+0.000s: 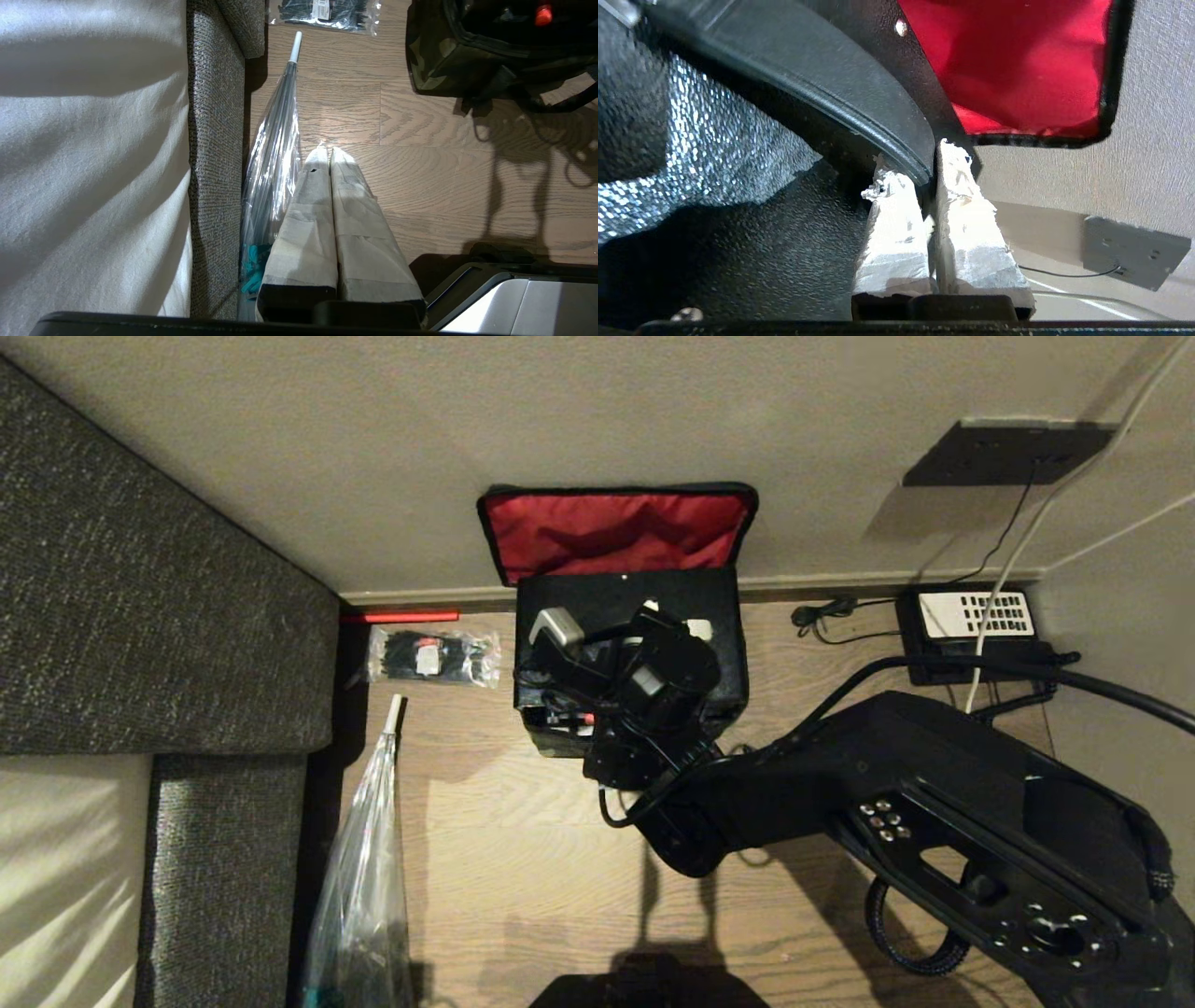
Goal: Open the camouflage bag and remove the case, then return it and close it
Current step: Lift the black box
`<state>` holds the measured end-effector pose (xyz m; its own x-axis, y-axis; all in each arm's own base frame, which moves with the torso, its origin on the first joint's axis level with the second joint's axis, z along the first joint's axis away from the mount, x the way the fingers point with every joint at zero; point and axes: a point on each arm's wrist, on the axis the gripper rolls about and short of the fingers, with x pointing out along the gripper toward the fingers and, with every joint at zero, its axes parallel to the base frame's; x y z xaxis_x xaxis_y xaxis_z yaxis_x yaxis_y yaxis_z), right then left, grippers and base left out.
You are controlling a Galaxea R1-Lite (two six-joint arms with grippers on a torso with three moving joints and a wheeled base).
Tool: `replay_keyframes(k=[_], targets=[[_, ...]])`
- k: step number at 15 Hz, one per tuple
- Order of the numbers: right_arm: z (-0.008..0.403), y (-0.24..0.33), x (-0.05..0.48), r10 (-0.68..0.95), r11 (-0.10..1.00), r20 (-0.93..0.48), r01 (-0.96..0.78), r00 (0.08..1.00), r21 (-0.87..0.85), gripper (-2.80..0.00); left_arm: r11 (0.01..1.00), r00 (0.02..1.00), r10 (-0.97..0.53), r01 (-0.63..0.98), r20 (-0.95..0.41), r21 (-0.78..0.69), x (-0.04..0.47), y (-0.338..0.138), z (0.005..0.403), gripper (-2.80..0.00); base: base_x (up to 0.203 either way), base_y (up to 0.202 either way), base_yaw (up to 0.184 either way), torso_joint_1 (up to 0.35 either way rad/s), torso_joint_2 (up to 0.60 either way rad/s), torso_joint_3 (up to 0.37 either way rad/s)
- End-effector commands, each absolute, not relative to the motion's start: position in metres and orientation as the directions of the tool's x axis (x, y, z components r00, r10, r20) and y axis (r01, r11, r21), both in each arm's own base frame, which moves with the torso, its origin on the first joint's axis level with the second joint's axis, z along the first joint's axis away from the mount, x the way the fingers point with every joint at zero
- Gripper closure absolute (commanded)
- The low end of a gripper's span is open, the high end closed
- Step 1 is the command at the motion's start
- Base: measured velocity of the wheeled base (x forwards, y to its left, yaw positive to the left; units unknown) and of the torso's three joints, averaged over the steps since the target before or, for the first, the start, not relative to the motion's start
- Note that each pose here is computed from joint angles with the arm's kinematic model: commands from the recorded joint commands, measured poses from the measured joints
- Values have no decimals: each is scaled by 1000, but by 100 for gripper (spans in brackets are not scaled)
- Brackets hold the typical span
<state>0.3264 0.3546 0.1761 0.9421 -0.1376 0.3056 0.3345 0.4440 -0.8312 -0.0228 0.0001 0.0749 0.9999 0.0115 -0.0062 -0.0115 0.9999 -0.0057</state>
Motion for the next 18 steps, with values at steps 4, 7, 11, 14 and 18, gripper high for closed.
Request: replay_keyframes(k=[4,7,11,14,18], targets=[[184,348,318,-143,456,299,330,944,-826,0,1000,1000,12,-12,-8,-6,-23,0,74,0,0,0,0,0,0,0],[186,354,304,-116,466,292,311,949,-828,0,1000,1000,11,-11,-8,-6,-23,0,74,0,0,0,0,0,0,0],[191,357,293,-106,474,288,302,952,-827,0,1000,1000,12,-12,-8,-6,-23,0,74,0,0,0,0,0,0,0],[196,353,290,-106,469,285,300,953,-830,0,1000,1000,11,-11,-8,-6,-23,0,74,0,0,0,0,0,0,0],[213,342,283,-110,473,290,307,951,-826,0,1000,1000,12,-12,-8,-6,-23,0,74,0,0,0,0,0,0,0]])
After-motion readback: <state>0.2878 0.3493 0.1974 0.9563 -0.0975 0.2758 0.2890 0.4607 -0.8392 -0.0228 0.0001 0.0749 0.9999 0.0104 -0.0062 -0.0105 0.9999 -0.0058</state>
